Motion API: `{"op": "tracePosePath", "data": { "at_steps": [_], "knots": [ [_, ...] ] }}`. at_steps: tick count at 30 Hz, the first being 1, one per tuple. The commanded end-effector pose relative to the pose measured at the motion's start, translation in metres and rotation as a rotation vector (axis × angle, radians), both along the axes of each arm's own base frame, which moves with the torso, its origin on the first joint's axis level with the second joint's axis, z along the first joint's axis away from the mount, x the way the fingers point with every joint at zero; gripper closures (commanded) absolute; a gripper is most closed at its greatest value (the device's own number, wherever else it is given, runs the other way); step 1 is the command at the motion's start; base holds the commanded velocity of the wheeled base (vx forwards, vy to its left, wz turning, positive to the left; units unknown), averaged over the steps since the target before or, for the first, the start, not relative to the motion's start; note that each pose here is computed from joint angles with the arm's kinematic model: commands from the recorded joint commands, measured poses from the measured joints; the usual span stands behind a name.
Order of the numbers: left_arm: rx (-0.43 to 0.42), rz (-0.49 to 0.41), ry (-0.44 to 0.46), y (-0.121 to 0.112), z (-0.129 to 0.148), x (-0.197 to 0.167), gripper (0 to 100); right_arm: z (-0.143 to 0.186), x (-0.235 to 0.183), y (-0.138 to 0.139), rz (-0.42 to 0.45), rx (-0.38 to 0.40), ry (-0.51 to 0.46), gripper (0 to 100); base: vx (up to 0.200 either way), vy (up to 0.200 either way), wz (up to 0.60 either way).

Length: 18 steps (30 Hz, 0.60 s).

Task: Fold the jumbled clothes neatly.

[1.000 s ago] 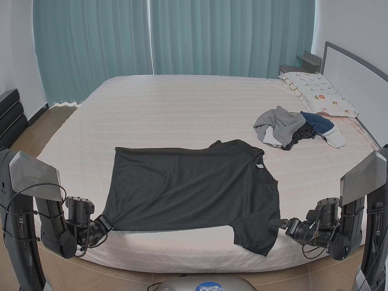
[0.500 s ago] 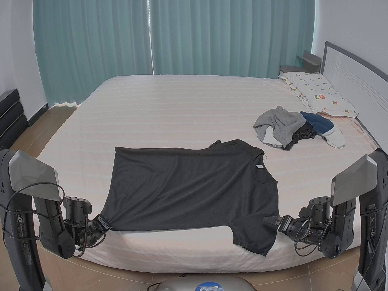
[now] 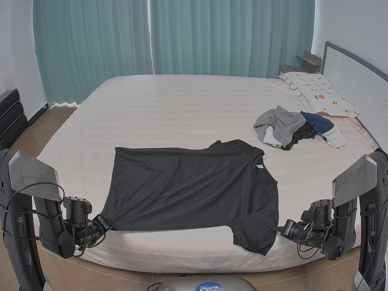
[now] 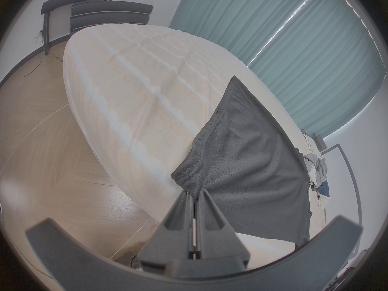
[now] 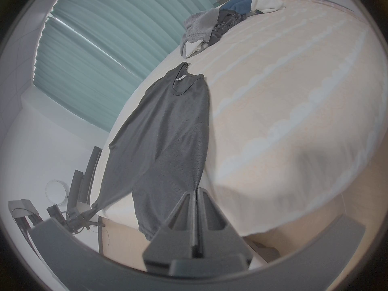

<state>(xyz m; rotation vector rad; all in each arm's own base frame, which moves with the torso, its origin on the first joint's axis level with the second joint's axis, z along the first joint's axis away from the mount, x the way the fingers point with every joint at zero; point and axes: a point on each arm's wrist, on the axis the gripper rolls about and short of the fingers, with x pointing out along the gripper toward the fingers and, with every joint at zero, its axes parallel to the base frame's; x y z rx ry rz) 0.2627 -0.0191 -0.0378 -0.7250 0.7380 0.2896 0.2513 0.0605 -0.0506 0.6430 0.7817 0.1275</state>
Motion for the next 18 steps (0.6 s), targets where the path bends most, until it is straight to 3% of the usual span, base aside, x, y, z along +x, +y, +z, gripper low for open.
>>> {"op": "tracePosePath", "data": {
  "at_steps": [1, 14, 18],
  "knots": [
    [0.004, -0.002, -0.002, 0.000, 0.002, -0.001, 100, 0.012, -0.019, -0.015, 0.008, -0.054, 0.010, 100, 0.000, 0.000, 0.00],
    [0.024, -0.014, 0.017, 0.001, -0.001, -0.005, 100, 0.019, -0.038, -0.033, 0.016, -0.119, 0.038, 100, 0.000, 0.000, 0.00],
    [0.075, -0.071, 0.049, 0.000, -0.001, -0.016, 100, 0.016, -0.039, -0.033, 0.046, -0.141, 0.044, 100, 0.000, 0.000, 0.00]
  ]
}}
